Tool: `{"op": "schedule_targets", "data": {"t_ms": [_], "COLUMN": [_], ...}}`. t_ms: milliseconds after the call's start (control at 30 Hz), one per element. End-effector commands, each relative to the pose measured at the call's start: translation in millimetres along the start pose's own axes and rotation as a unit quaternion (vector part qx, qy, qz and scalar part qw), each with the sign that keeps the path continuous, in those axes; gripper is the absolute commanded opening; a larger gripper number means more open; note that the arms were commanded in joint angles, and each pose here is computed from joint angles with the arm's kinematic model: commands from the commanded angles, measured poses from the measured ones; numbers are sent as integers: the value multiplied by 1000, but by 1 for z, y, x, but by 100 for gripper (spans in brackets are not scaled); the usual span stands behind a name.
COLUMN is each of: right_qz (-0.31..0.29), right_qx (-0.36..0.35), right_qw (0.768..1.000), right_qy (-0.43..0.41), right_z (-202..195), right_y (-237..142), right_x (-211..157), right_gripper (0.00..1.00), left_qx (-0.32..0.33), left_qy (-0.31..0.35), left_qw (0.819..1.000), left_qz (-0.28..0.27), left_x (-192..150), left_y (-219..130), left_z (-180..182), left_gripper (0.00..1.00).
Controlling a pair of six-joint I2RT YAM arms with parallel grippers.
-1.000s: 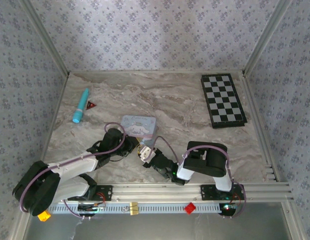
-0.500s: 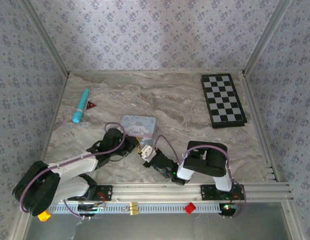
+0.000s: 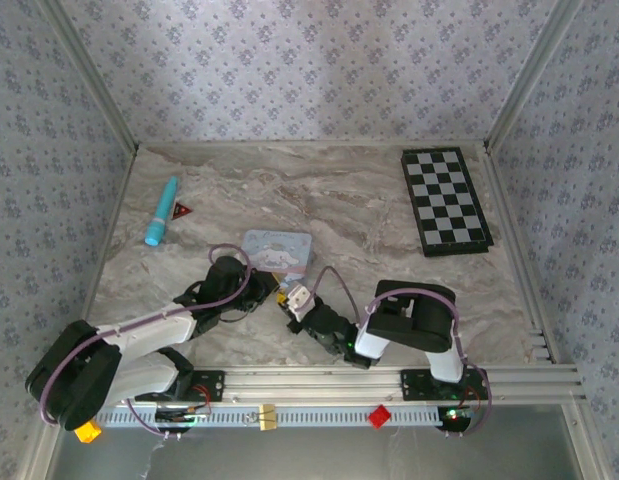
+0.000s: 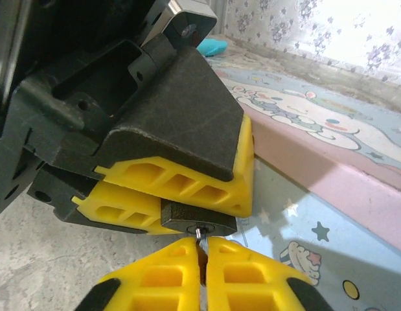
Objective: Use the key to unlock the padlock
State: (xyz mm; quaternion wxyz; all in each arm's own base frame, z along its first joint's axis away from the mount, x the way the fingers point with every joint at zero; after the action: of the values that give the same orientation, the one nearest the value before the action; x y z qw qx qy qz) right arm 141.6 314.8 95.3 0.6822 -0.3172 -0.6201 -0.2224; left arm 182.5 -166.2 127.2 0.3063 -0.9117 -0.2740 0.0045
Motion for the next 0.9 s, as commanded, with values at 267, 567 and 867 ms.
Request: {"op": "schedule_targets", "data": {"t_ms": [267,567,867], "right_qz": [85,92,92], "right_qx": [3,6,-18], "right_qw": [972,951,952], "right_qy": [217,294,293], "right_z": [-40,-59,-65], "right_y": [2,-2,-8], "right_x": [-14,-23,-25], "right_gripper": [0,0,0], "left_qx": [-55,-49,-41], "left_qy": [33,49,48], "left_qw": [998,997,998], "left_qz": [10,13,18], "left_x": [5,6,7], "left_y": [14,28,36], "left_z": [-33,-39,-38], "left_gripper": [0,1,31]}}
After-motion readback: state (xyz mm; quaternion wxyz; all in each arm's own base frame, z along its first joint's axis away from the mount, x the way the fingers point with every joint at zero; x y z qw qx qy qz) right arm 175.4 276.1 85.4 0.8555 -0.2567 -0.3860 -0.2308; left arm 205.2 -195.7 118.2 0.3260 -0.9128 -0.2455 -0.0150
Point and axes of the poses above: each hand's point on the last joint's axis, 136 mm out from that joint toward the fingers, its own y axis out along the fingers, its own z axis along the line the jaws close on, x = y × z, the point moved 9 cm from there along -y, back along the fingers, and after that the axes turned 5 degrees about y, right-handed, at the moved point
